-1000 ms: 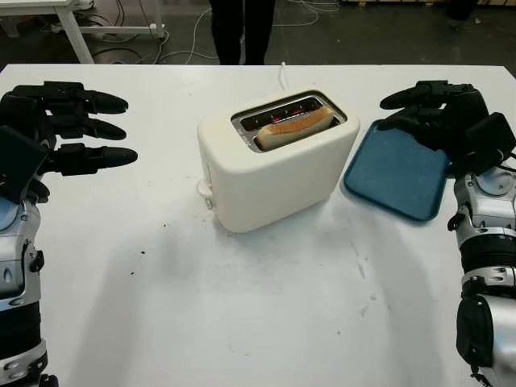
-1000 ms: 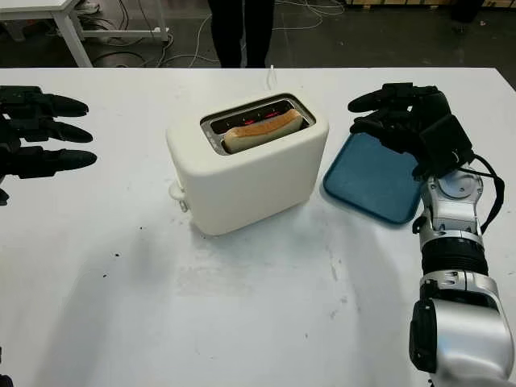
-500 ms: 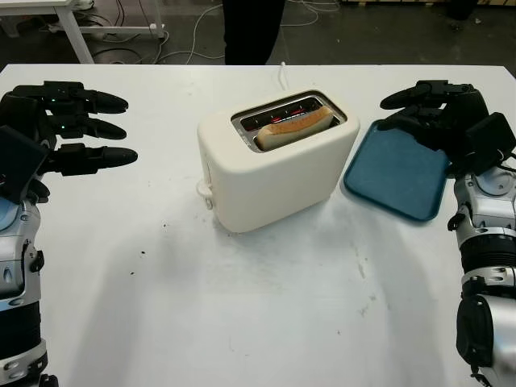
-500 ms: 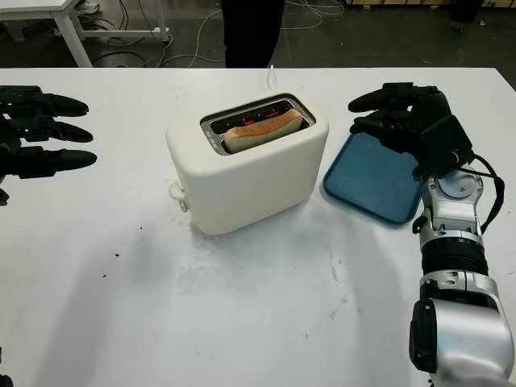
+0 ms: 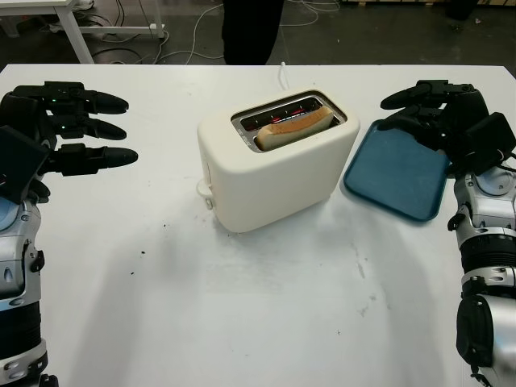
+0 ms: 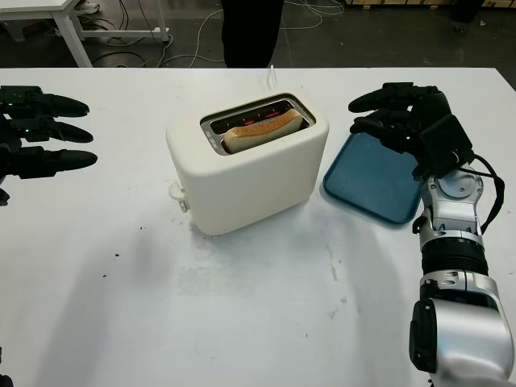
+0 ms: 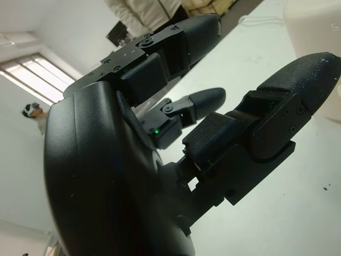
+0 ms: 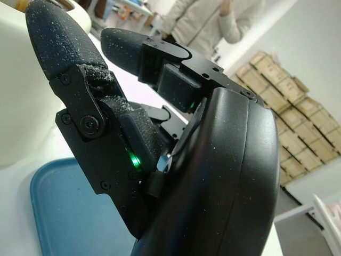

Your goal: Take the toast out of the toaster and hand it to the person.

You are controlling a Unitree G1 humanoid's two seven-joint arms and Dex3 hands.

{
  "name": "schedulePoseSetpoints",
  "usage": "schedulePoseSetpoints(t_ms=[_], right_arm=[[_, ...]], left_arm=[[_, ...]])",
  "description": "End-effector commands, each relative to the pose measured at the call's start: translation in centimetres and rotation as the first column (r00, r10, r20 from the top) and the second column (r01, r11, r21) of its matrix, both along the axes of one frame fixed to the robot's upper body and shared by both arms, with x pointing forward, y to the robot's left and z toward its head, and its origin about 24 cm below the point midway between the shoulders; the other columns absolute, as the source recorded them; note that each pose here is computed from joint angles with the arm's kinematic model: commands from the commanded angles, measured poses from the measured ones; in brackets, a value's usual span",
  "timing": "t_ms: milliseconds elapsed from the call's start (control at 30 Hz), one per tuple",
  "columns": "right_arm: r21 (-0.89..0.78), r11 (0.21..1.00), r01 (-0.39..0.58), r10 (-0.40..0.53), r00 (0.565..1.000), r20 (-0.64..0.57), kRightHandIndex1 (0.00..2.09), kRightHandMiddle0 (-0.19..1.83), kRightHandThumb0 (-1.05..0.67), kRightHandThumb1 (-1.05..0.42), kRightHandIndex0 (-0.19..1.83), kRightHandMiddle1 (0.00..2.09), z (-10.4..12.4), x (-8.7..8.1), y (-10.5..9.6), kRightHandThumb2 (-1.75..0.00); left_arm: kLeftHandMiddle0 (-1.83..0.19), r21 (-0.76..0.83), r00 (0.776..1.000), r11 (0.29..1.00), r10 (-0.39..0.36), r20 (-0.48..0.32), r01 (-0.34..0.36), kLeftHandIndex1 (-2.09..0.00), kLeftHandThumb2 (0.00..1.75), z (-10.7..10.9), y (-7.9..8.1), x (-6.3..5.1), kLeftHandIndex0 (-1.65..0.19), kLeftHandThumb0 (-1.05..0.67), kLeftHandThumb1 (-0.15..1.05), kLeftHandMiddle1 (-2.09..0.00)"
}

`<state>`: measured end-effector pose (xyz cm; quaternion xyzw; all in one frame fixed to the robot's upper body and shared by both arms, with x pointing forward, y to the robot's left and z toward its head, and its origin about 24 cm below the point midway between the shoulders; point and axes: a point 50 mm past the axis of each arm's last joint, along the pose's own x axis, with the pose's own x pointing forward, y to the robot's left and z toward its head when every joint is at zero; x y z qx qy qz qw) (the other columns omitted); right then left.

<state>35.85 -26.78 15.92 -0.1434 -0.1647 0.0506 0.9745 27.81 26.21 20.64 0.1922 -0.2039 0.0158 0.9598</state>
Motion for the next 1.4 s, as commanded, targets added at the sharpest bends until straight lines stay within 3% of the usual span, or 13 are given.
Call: schedulePoseSetpoints(t_ms=[0, 1367], right_arm=[[0.004, 1.000, 0.000, 0.000, 1.000, 0.009, 0.80, 1.12, -1.05, -0.79, 1.03, 0.48, 0.31, 0.02, -0.05, 0.00], [-0.007, 1.000, -0.003, 0.003, 1.000, 0.026, 0.79, 1.10, -1.05, -0.80, 1.03, 0.51, 0.57, 0.08, 0.23, 0.00]], left_arm=[[-1.16, -0.001, 1.000, 1.000, 0.007, -0.005, -0.007, -0.29, 0.00, -0.18, 0.08, -0.08, -1.17, -1.03, 0.35, -0.52], [-1.18, 0.014, 1.000, 1.000, 0.009, 0.000, -0.009, -0.30, 0.00, 0.02, 0.21, -0.06, -1.16, -1.04, 0.36, -0.48]])
